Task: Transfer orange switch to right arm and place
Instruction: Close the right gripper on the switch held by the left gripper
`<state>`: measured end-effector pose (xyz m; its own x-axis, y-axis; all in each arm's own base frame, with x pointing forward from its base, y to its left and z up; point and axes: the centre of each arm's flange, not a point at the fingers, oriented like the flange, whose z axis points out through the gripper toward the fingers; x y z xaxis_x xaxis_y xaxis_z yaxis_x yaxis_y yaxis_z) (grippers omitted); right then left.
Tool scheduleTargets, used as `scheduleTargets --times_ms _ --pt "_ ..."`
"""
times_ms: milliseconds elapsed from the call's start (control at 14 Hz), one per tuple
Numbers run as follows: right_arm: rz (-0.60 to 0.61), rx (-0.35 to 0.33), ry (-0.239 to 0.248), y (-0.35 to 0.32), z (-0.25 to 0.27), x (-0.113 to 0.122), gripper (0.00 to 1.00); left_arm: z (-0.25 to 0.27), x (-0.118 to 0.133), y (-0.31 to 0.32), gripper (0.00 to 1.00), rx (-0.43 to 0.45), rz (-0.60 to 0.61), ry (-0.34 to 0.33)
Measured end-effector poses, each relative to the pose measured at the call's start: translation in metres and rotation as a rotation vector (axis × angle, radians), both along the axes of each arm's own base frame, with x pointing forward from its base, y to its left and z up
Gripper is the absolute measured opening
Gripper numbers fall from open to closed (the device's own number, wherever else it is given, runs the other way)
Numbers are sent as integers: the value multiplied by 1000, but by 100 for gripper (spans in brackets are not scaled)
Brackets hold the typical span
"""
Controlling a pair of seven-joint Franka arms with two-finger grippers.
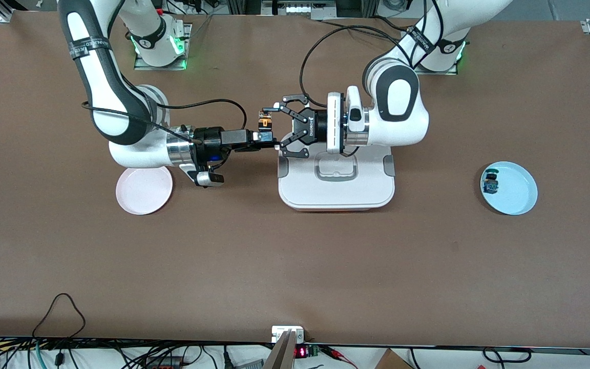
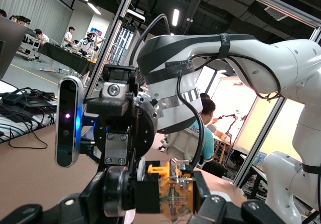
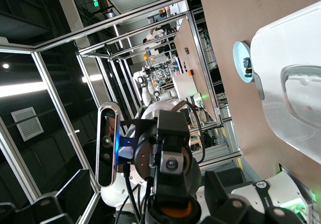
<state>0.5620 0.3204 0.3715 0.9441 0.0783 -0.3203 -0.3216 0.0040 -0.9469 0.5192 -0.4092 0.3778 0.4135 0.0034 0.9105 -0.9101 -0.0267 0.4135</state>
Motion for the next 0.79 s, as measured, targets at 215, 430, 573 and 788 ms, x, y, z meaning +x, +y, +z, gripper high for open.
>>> scheduleTargets --times_ms 215,430,573,788 --pt "5 -7 43 -1 2 -1 100 1 3 3 73 1 8 -2" --pt "14 -12 72 -9 4 -6 100 6 14 10 73 -3 29 -15" --pt "24 -3 86 -19 2 -8 100 6 17 12 73 -4 34 -15" --pt "28 5 91 -23 4 -9 98 1 17 12 73 -5 34 -5"
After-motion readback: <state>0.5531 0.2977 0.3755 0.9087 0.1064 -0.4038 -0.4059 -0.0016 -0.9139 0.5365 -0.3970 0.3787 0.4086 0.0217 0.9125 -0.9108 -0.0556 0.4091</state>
